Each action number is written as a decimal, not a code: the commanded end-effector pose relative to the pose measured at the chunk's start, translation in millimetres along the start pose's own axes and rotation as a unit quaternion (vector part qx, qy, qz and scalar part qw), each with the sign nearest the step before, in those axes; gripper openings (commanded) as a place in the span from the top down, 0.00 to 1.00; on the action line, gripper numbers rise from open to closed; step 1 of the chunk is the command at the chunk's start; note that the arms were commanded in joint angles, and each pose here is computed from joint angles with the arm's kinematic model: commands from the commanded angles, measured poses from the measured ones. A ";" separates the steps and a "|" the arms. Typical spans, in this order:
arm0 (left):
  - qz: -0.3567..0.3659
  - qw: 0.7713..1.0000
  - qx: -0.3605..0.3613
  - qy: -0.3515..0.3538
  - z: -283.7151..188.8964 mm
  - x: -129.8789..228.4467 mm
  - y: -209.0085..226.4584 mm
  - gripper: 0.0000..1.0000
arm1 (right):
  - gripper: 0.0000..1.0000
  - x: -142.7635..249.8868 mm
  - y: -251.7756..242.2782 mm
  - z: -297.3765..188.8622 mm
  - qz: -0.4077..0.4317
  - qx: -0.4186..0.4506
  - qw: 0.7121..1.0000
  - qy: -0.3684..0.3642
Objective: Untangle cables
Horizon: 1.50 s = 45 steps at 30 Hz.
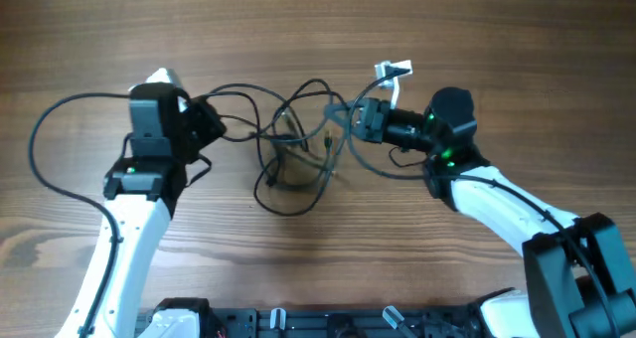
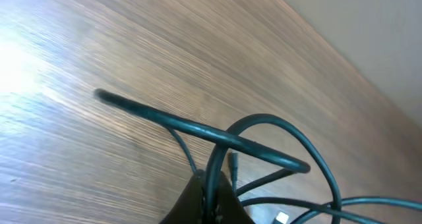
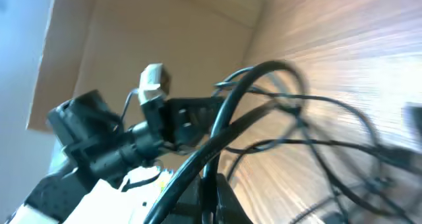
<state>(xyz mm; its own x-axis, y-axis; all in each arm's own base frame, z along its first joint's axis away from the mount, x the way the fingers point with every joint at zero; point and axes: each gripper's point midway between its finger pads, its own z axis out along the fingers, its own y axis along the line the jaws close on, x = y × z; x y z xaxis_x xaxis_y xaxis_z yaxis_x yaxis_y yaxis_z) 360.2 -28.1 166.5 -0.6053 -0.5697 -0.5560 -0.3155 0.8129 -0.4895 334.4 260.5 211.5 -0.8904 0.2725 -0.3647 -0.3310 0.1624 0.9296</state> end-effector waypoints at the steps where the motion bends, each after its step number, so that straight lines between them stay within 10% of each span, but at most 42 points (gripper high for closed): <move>1: -0.036 0.999 -0.030 -0.023 -1.8 -17.2 22.2 0.96 | 0.96 -19.8 -12.9 -15.3 0.014 0.020 0.999 -0.027; 16: -0.063 0.997 -0.040 -0.036 -4.1 -27.3 35.0 0.96 | 0.93 -32.4 -92.7 -58.2 0.159 0.160 0.970 -0.090; 21: -0.051 0.998 0.026 -0.019 -3.4 -26.0 9.7 0.96 | 0.22 -24.0 -97.6 -58.8 0.156 0.171 0.970 -0.074; 24: 0.016 0.994 0.111 -0.016 -8.1 -29.1 -23.4 0.96 | 0.03 -18.5 -95.2 -57.0 0.141 0.166 0.974 -0.057; 45: 0.213 0.892 0.398 -0.008 -60.9 23.6 -175.5 0.96 | 0.00 2.5 -28.3 -9.4 -0.081 0.046 0.996 0.016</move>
<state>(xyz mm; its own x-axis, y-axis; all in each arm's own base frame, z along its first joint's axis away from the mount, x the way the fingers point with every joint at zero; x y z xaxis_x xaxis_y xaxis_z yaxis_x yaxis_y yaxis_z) 368.2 -156.7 260.1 -0.5256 -0.2199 -0.8218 0.4787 0.7221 -0.4994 334.0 242.7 183.5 -0.8702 0.2008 -0.4500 -0.3963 0.2577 0.8812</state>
